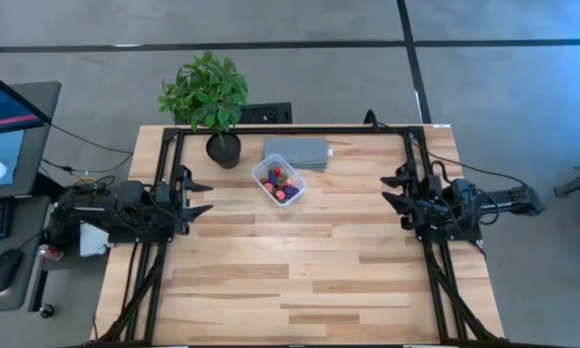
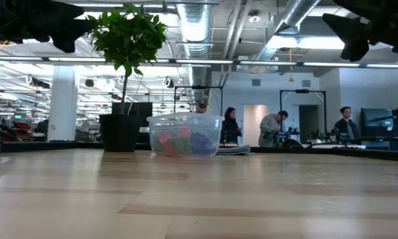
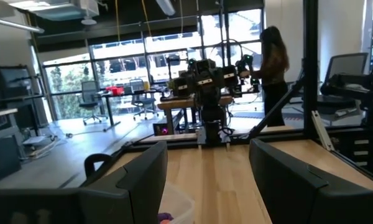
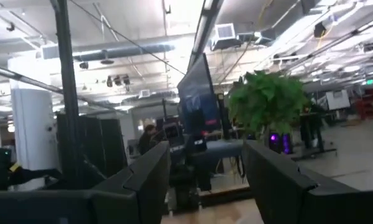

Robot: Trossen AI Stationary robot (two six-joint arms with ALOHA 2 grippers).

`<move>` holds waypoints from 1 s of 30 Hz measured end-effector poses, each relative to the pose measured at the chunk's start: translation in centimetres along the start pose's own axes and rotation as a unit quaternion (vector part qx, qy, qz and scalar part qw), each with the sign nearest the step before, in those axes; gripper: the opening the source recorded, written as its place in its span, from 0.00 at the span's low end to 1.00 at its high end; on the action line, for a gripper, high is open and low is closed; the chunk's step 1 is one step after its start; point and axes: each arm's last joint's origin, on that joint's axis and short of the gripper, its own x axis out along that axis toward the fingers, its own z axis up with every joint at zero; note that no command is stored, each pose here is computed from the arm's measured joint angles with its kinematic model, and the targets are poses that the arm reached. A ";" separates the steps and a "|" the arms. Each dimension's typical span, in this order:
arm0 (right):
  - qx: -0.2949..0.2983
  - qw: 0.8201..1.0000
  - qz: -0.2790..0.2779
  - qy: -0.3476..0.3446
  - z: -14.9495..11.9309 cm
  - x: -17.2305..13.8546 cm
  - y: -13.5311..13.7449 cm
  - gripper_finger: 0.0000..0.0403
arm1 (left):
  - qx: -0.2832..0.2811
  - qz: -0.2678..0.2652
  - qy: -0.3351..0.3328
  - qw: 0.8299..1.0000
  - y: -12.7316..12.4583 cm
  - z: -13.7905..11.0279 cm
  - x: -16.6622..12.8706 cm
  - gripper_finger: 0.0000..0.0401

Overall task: Pick and placing Produce into tupperware
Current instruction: Return to Home Position

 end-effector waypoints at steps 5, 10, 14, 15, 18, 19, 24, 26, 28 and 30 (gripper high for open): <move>-0.001 1.000 -0.002 0.007 0.0 -0.5 -0.1 0.56 | 0.005 0.008 0.001 1.000 0.0 0.0 0.0 0.55; -0.006 1.000 -0.005 0.026 -0.2 -0.5 -0.2 0.56 | 0.010 0.008 -0.004 1.000 0.1 0.1 0.0 0.55; -0.005 0.999 -0.005 0.035 -0.4 -0.5 -0.2 0.56 | 0.016 0.009 -0.006 1.000 0.1 0.2 0.0 0.55; -0.005 0.999 -0.006 0.042 -0.5 -0.5 -0.2 0.56 | 0.019 0.008 -0.008 1.000 0.1 0.2 0.0 0.55; 0.000 0.999 -0.007 0.054 -0.7 -0.5 -0.2 0.56 | 0.034 -0.005 -0.014 0.999 0.0 0.3 0.0 0.55; 0.002 0.998 -0.007 0.059 -0.8 -0.6 -0.2 0.56 | 0.040 -0.013 -0.016 0.999 -0.1 0.3 0.0 0.55; 0.006 0.998 -0.009 0.065 -1.0 -0.6 -0.3 0.56 | 0.047 -0.028 -0.014 0.998 -0.2 0.2 0.0 0.55; 0.006 0.998 -0.009 0.064 -0.9 -0.6 -0.3 0.56 | 0.048 -0.031 -0.007 0.998 -0.2 0.1 0.0 0.55; 0.007 0.998 -0.009 0.062 -0.9 -0.6 -0.2 0.56 | 0.048 -0.031 -0.009 0.998 -0.2 0.0 0.0 0.55; 0.009 0.998 -0.009 0.062 -0.9 -0.6 -0.2 0.56 | 0.052 -0.027 -0.031 0.998 -0.2 -0.1 0.1 0.55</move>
